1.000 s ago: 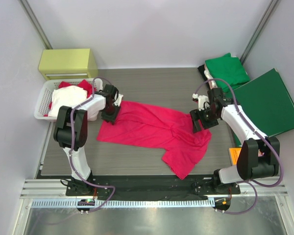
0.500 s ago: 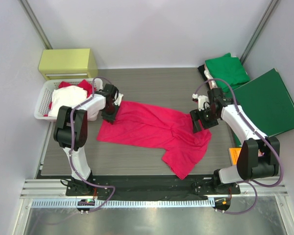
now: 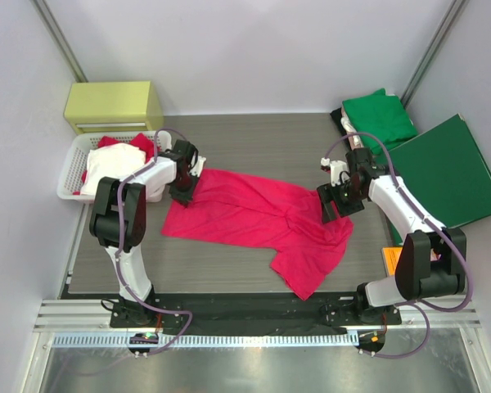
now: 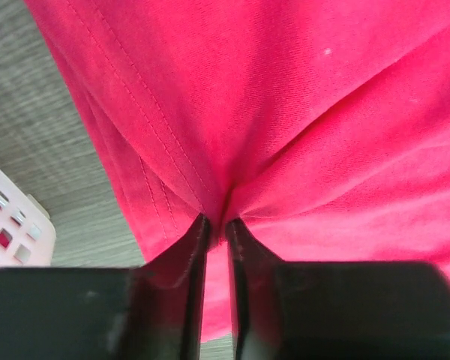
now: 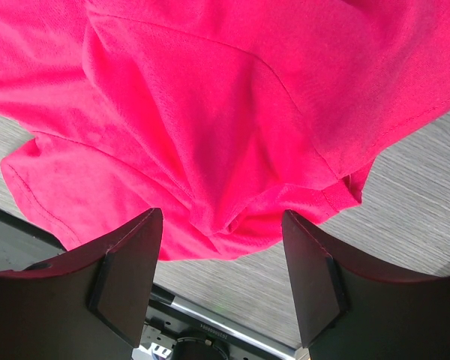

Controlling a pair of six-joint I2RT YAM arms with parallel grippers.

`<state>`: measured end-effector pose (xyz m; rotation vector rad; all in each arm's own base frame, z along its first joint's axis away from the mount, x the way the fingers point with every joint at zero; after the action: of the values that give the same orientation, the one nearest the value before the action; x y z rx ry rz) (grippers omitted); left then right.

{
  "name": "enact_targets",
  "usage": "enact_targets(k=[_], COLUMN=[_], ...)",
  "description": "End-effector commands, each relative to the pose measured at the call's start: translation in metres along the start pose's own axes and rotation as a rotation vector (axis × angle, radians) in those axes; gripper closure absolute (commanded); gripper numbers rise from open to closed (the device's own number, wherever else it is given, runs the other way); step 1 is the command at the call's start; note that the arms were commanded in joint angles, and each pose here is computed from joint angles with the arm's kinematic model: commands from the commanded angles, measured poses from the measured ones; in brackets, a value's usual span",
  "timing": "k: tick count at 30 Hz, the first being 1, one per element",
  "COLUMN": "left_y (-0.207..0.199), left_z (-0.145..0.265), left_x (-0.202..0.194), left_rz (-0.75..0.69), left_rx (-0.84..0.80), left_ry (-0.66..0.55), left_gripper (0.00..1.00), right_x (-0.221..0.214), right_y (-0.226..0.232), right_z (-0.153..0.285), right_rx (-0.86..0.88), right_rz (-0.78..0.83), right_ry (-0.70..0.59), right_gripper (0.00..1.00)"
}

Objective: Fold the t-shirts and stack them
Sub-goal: Fold the flattened tshirt in 1/3 of the way

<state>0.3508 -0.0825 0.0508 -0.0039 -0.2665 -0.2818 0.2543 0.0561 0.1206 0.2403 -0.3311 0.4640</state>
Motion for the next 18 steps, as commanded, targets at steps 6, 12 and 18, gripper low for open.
enact_targets(k=[6, 12, 18], left_y=[0.005, 0.004, 0.006], left_z=[0.009, 0.012, 0.016], left_x=[0.01, 0.016, 0.021], left_rz=[0.004, 0.006, 0.005], left_rx=[0.02, 0.015, 0.022], left_ry=[-0.032, -0.049, -0.055], left_gripper=[0.53, 0.77, 0.69], right_x=[0.004, 0.001, 0.001], right_y=[0.0, 0.0, -0.001], right_z=[-0.005, -0.006, -0.009], right_rx=[0.008, 0.008, 0.011], right_rz=[0.018, 0.018, 0.024], right_ry=[-0.009, -0.005, 0.002], right_gripper=[0.3, 0.31, 0.31])
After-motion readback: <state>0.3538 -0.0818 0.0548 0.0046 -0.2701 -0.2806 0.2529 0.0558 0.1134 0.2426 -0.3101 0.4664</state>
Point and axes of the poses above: each gripper's point midway between its finger pads, its own z axis back along the fingers, its own y axis along the line the jaws close on, x = y × z, the point moved 3 cm from there along z, back along the fingers, and after that the axes turned 4 degrees about z, right-handed, at the moved point
